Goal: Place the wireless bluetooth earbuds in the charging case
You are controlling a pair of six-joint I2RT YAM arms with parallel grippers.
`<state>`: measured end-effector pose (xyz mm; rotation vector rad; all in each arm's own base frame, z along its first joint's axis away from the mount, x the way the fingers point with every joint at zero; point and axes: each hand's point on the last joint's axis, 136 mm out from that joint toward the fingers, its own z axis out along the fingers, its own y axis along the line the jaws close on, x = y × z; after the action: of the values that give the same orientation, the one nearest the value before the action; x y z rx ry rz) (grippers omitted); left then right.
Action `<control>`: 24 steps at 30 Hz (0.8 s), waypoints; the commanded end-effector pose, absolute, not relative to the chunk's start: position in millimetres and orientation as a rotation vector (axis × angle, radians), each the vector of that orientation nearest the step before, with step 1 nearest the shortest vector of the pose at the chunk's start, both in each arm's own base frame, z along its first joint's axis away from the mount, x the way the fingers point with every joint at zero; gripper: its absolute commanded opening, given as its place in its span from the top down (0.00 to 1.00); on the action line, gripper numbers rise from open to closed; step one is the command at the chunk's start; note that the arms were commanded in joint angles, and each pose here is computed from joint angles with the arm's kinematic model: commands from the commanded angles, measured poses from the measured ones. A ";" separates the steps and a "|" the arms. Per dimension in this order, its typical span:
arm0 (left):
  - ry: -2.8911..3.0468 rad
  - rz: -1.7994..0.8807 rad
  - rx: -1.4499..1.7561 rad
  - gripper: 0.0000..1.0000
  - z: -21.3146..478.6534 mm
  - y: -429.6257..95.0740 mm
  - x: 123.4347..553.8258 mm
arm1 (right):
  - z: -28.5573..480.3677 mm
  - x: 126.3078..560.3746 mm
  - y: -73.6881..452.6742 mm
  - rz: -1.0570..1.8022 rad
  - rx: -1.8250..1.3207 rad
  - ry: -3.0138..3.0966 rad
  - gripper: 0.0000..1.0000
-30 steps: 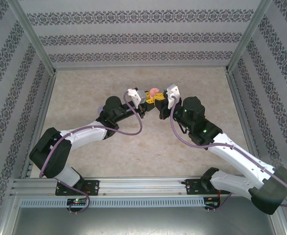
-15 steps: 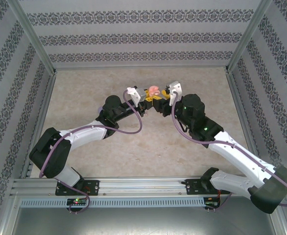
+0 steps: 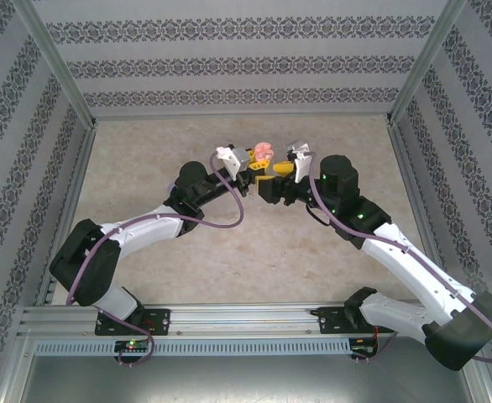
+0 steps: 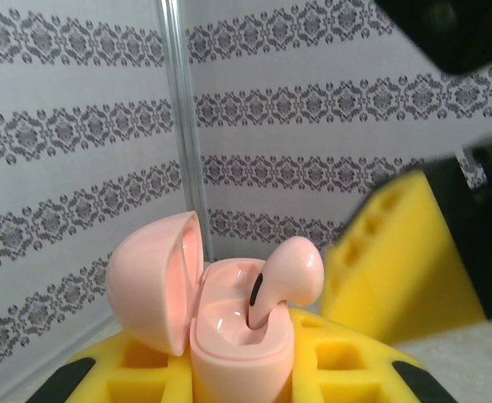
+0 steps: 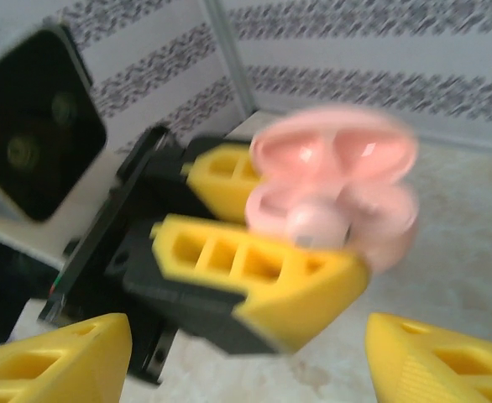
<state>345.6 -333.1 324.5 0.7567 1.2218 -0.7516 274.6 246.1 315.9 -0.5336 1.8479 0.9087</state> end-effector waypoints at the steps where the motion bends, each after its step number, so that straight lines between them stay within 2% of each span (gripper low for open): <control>1: 1.078 -0.714 0.709 1.00 374.4 -320.9 340.5 | 343.7 253.2 250.1 1.076 -0.556 1.812 0.26; 11: 1.091 -0.708 0.716 1.00 369.7 -320.8 340.7 | 376.9 256.6 225.5 1.106 -0.414 1.766 0.29; 16: 1.102 -0.708 0.728 1.00 365.0 -321.8 340.4 | 378.8 271.6 201.0 1.036 -0.265 1.791 0.38; 17: 1.105 -0.709 0.730 1.00 363.8 -321.8 340.0 | 379.5 274.0 197.5 1.025 -0.246 1.795 0.41; 19: 1.105 -0.709 0.735 1.00 362.4 -322.1 339.4 | 376.9 280.0 192.3 0.997 -0.209 1.829 0.55; 22: 1.109 -0.707 0.746 1.00 359.6 -322.5 338.6 | 372.8 287.8 188.7 0.961 -0.173 1.883 0.82; 24: 1.112 -0.705 0.753 1.00 358.2 -322.8 337.9 | 373.3 290.8 189.5 0.953 -0.170 1.907 0.96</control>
<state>343.7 -330.1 338.4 0.7514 1.1752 -0.7275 285.3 195.8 369.8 -0.2182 1.8728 0.9875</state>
